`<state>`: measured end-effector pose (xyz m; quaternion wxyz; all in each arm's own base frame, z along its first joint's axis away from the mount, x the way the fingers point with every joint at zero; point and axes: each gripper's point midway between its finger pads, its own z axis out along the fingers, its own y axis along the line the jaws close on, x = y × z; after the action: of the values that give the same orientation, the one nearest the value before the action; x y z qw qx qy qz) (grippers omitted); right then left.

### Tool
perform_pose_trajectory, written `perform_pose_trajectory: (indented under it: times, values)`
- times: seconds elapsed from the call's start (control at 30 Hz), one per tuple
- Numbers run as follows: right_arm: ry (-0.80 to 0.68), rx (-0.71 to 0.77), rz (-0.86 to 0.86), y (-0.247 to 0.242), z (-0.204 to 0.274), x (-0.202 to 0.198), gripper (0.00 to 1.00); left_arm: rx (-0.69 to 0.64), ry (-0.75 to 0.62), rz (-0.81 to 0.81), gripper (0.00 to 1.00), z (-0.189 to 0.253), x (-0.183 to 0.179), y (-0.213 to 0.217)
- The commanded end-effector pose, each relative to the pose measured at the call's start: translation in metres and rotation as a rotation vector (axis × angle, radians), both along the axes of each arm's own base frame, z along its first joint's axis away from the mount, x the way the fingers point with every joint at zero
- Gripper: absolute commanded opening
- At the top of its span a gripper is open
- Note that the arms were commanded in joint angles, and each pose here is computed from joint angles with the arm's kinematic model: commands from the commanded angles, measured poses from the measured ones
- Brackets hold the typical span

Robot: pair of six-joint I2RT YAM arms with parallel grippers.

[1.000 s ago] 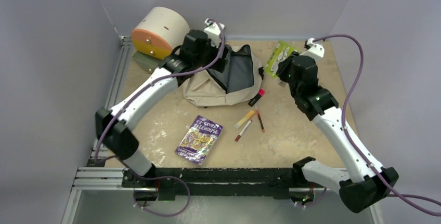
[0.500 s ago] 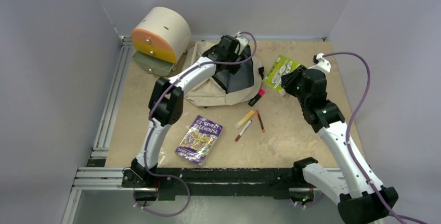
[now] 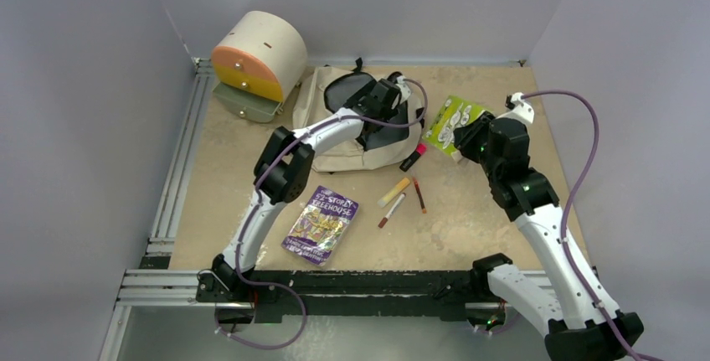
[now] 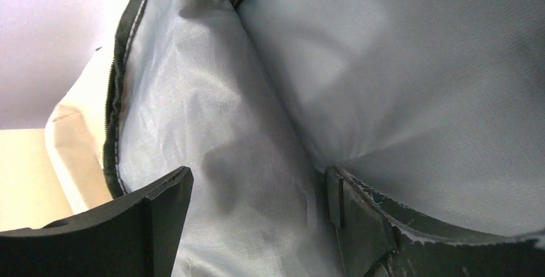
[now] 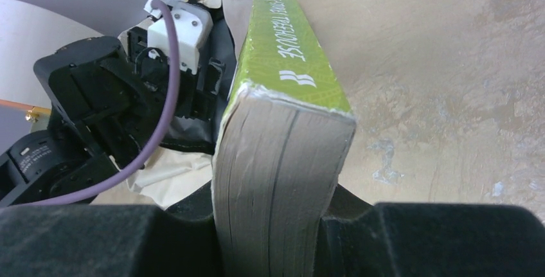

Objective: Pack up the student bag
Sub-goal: Place the book in the student bag.

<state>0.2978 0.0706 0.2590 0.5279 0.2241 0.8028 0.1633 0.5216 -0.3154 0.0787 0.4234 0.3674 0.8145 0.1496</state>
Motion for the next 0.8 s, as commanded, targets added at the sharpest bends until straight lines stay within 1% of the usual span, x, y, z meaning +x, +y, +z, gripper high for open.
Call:
perform_pose_trajectory:
  times: [0.0, 0.07, 0.1, 0.2, 0.27, 0.33, 0.47, 0.5, 0.6, 0.77]
  values:
    - [-0.152, 0.054, 0.005, 0.003, 0.047, 0.003, 0.00, 0.156, -0.124, 0.034, 0.72, 0.013, 0.011, 0.021]
    - [-0.159, 0.056, 0.005, 0.002, 0.050, 0.002, 0.00, 0.196, -0.149, 0.033, 0.67, 0.014, 0.012, 0.025]
    - [-0.160, 0.056, 0.006, 0.002, 0.050, 0.001, 0.00, 0.196, -0.149, 0.035, 0.64, 0.014, 0.011, 0.025]
    - [-0.165, 0.063, 0.007, 0.003, 0.053, 0.000, 0.00, 0.171, -0.133, 0.049, 0.50, 0.014, 0.008, 0.025]
    - [-0.169, 0.070, 0.012, 0.004, 0.055, 0.001, 0.00, 0.148, -0.105, 0.055, 0.38, 0.014, 0.004, 0.025]
    - [-0.174, 0.078, 0.013, 0.005, 0.058, 0.001, 0.00, 0.120, -0.082, 0.063, 0.28, 0.014, 0.000, 0.023]
    - [-0.187, 0.088, 0.015, 0.006, 0.063, 0.001, 0.00, 0.078, -0.031, 0.085, 0.02, 0.011, -0.010, 0.026]
    - [-0.192, 0.090, 0.016, 0.006, 0.065, 0.001, 0.00, 0.071, -0.022, 0.088, 0.00, 0.012, -0.012, 0.027]
    - [-0.204, 0.097, 0.025, 0.008, 0.072, 0.002, 0.00, 0.036, -0.009, 0.083, 0.00, 0.023, -0.018, 0.029]
    - [-0.255, 0.133, 0.056, 0.014, 0.099, -0.001, 0.00, -0.078, -0.054, 0.091, 0.00, 0.071, -0.023, 0.033]
